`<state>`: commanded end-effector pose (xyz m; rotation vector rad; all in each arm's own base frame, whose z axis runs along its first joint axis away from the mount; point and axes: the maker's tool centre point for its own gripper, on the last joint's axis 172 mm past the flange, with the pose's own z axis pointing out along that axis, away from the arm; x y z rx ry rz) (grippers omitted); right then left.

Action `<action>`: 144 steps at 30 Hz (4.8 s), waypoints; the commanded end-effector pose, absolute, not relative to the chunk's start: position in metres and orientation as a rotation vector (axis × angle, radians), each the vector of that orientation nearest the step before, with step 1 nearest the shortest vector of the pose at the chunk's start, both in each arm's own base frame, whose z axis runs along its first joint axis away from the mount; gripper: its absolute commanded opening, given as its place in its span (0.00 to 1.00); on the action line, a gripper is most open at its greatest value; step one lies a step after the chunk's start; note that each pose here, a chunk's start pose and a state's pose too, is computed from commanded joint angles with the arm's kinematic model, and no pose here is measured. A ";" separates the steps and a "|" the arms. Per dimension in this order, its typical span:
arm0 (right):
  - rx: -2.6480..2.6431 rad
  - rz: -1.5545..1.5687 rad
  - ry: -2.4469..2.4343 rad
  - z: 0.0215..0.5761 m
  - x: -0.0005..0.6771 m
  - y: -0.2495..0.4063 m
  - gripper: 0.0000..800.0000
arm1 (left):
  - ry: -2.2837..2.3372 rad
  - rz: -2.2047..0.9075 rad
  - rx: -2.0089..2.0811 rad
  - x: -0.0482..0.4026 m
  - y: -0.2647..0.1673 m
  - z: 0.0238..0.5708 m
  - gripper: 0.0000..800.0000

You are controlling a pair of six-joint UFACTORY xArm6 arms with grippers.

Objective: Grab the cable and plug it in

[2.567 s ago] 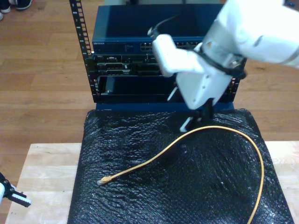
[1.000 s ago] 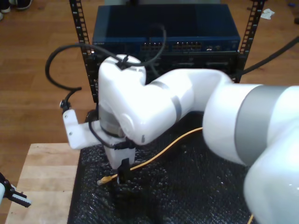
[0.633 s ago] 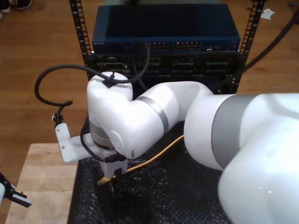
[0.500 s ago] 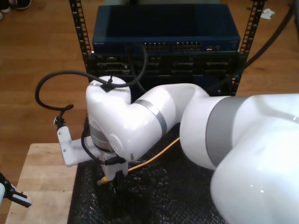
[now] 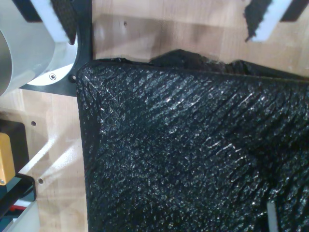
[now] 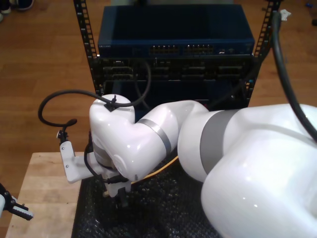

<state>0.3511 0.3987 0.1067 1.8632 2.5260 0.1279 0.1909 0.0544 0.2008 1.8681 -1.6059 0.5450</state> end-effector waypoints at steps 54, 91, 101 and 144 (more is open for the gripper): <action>1.796 0.114 2.407 0.104 0.368 0.392 0.44 | -1.609 0.546 1.866 0.191 0.055 0.202 1.00; 1.764 0.125 2.424 0.108 0.361 0.398 0.03 | -1.603 0.545 1.863 0.191 0.055 0.201 1.00; 1.790 0.159 2.410 0.126 0.373 0.391 0.01 | -1.598 0.543 1.856 0.191 0.054 0.201 1.00; 2.386 0.243 2.405 0.241 0.363 0.245 0.01 | -1.553 0.615 1.547 0.218 -0.062 0.256 1.00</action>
